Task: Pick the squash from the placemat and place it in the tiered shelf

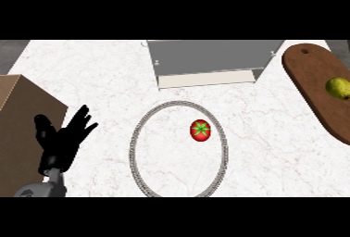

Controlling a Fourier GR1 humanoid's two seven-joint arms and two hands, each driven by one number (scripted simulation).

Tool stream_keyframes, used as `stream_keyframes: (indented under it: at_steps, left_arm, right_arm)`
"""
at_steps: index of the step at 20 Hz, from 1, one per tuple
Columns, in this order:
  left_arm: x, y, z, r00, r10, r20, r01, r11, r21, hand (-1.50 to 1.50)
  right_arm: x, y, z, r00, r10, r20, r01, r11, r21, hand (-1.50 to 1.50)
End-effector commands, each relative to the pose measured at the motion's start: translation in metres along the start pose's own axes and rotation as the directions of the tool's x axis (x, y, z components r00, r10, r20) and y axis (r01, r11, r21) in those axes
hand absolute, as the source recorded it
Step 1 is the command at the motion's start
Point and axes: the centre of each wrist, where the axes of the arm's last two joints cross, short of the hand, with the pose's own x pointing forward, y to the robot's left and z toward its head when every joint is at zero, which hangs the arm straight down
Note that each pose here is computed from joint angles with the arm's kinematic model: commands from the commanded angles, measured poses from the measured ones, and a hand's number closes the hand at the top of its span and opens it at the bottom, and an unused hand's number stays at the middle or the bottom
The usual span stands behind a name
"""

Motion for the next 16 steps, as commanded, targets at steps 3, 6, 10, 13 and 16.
stream_keyframes:
  at_steps: [3,6,10,13,16]
  left_arm:
    - [-0.019,0.001,0.001,0.997,0.015,-0.07,-0.015,1.0,-0.003,0.0]
    - [-0.026,0.002,0.006,0.999,0.004,-0.046,-0.003,1.0,0.02,0.0]
    - [-0.01,0.006,-0.007,0.999,0.009,-0.052,-0.008,0.999,0.031,0.0]
    - [-0.025,0.017,-0.002,0.998,0.025,-0.062,-0.023,0.999,0.027,0.0]
    - [-0.005,0.008,-0.001,0.998,0.01,-0.063,-0.009,1.0,0.02,0.0]
  right_arm:
    - [-0.004,-0.045,-0.014,0.998,-0.048,-0.039,0.038,0.975,-0.221,-1.5]
    - [-0.001,-0.1,-0.025,0.992,-0.108,-0.061,0.087,0.958,-0.272,-1.5]
    - [-0.024,-0.138,-0.03,0.982,-0.173,-0.08,0.147,0.953,-0.263,-1.5]
    - [-0.048,-0.173,-0.029,0.984,-0.146,-0.106,0.12,0.968,-0.22,-1.5]
    - [-0.052,-0.205,-0.025,0.986,-0.154,-0.067,0.141,0.975,-0.169,-1.5]
